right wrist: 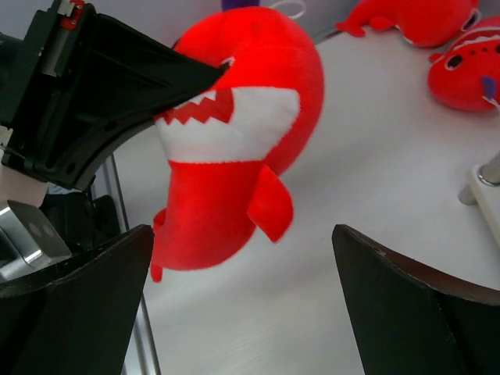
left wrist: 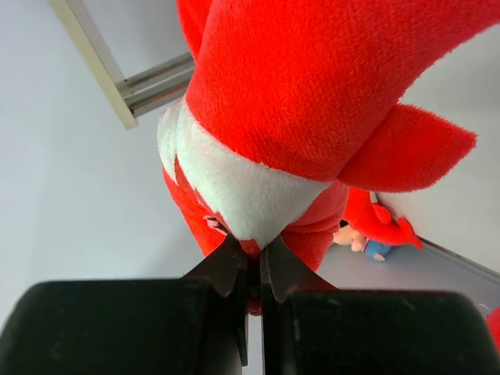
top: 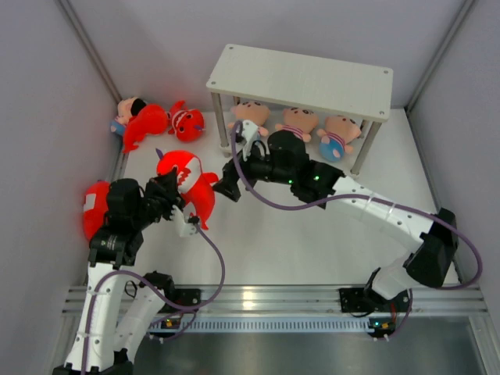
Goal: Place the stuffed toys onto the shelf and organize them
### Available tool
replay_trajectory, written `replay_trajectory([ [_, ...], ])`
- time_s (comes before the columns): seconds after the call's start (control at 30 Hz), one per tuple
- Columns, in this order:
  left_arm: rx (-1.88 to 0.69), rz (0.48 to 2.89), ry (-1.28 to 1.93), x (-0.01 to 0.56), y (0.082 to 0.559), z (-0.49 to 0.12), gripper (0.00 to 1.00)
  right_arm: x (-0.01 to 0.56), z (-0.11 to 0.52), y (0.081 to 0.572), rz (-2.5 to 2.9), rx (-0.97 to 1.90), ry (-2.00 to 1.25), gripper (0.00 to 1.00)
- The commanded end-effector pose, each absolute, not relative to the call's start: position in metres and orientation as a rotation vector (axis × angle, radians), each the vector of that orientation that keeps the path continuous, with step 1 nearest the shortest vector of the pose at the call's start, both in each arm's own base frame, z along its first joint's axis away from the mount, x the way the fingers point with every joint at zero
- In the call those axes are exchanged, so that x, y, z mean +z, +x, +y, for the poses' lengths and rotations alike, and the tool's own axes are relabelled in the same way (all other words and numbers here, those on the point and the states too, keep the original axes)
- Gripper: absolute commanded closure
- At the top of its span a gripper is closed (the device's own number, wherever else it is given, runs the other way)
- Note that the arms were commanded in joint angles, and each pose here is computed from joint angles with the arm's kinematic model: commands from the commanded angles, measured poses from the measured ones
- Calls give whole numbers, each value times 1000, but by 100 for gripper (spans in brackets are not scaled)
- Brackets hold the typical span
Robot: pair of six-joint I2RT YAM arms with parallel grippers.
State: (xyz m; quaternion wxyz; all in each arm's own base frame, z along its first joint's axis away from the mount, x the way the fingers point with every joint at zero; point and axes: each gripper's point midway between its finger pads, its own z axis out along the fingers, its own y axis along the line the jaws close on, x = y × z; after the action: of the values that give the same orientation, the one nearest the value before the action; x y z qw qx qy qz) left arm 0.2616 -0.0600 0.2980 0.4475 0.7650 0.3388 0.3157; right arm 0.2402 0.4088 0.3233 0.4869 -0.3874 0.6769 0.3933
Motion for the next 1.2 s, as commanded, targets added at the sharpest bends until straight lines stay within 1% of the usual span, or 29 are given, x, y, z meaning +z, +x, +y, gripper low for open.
replay_trajectory([
  [0.0, 1035, 297, 2047, 324, 260, -87, 100, 357, 446, 232, 1498, 1015, -959, 2],
  [0.2, 1020, 306, 2034, 327, 260, -88, 100, 325, 482, 231, 1572, 1019, -984, 3],
  [0.33, 1003, 314, 2023, 327, 259, -90, 100, 309, 496, 242, 1615, 959, -934, 7],
  [0.37, 1000, 315, 2015, 329, 258, -90, 100, 308, 498, 244, 1623, 956, -929, 13],
  [0.4, 996, 324, 2006, 331, 258, -90, 100, 305, 504, 245, 1632, 961, -924, 27],
  [0.43, 989, 333, 2005, 330, 258, -90, 100, 304, 504, 249, 1644, 952, -909, 44],
  [0.47, 996, 339, 2000, 333, 258, -89, 100, 305, 503, 251, 1648, 950, -891, 74],
  [0.53, 991, 375, 1989, 335, 259, -86, 100, 309, 496, 252, 1641, 941, -856, 99],
  [0.6, 994, 407, 1974, 338, 259, -83, 100, 323, 488, 249, 1598, 955, -832, 100],
  [0.63, 976, 437, 1959, 338, 259, -82, 90, 328, 484, 248, 1592, 957, -822, 100],
  [0.67, 968, 446, 1942, 343, 257, -83, 59, 333, 481, 247, 1585, 964, -817, 100],
  [0.73, 950, 488, 1909, 347, 255, -81, 24, 350, 468, 249, 1564, 965, -795, 100],
  [0.77, 963, 492, 1886, 357, 253, -80, 2, 357, 462, 253, 1554, 960, -783, 100],
  [0.87, 1002, 574, 1747, 393, 250, -70, 2, 377, 437, 265, 1552, 926, -755, 100],
  [0.9, 1013, 677, 1667, 403, 252, -58, 1, 395, 423, 276, 1533, 914, -718, 100],
  [0.97, 1053, 774, 1518, 441, 252, -41, 2, 408, 406, 283, 1542, 885, -716, 100],
  [1.0, 987, 896, 1406, 447, 252, -32, 1, 437, 389, 292, 1506, 861, -678, 100],
  [1.03, 1003, 1039, 1319, 449, 261, -13, 1, 440, 376, 296, 1536, 816, -684, 100],
  [1.07, 1009, 1105, 1219, 463, 259, -1, 2, 449, 364, 302, 1544, 786, -667, 100],
  [1.1, 951, 1216, 1098, 460, 262, 9, 1, 483, 338, 315, 1502, 748, -604, 100],
  [1.13, 1023, 1373, 996, 449, 269, 36, 1, 484, 321, 321, 1538, 713, -584, 100],
  [1.17, 1040, 1455, 950, 438, 273, 47, 1, 493, 304, 328, 1537, 692, -550, 100],
])
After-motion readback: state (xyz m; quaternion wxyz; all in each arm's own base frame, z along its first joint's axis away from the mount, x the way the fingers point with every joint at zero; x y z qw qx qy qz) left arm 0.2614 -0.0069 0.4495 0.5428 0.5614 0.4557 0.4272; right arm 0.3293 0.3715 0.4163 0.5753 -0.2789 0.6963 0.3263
